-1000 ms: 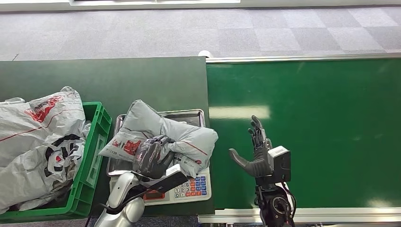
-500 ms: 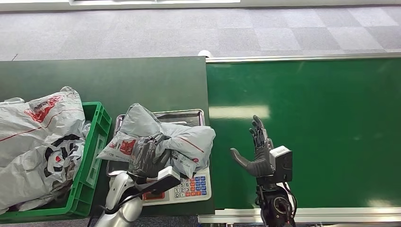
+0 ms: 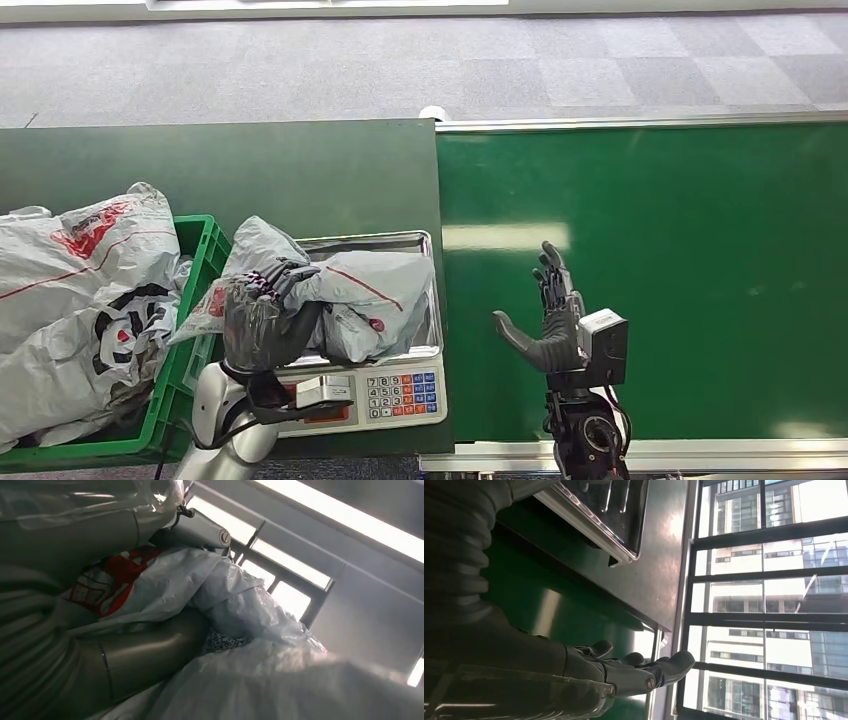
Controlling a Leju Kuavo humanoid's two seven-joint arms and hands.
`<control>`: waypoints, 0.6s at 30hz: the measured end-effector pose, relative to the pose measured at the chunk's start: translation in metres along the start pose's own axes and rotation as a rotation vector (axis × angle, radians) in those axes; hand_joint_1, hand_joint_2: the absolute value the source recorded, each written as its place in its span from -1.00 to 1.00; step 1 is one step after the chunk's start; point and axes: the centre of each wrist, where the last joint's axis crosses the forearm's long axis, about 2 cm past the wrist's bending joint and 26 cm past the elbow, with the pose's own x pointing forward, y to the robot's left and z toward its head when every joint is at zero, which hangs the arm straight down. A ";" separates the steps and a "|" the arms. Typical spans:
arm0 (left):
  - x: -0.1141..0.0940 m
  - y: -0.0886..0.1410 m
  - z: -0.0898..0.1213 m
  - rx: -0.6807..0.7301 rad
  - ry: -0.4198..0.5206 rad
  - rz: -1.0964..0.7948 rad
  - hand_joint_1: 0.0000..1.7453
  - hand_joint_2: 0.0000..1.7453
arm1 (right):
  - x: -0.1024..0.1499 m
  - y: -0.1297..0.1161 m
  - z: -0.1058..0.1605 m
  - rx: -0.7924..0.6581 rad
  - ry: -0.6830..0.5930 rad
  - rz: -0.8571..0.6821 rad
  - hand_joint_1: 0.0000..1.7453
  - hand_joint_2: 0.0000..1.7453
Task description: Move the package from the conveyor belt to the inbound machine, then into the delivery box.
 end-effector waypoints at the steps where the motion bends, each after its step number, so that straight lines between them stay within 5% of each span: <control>1: -0.002 0.003 -0.001 0.021 -0.013 -0.016 1.00 1.00 | 0.000 0.000 0.000 -0.003 -0.001 -0.001 -1.00 1.00; 8: -0.029 0.035 -0.012 0.125 -0.123 -0.165 1.00 1.00 | -0.005 -0.002 0.010 -0.033 0.000 -0.006 -1.00 1.00; 18: -0.062 0.114 -0.029 0.375 -0.061 -0.390 1.00 1.00 | -0.008 -0.002 0.018 -0.037 0.008 -0.017 -1.00 1.00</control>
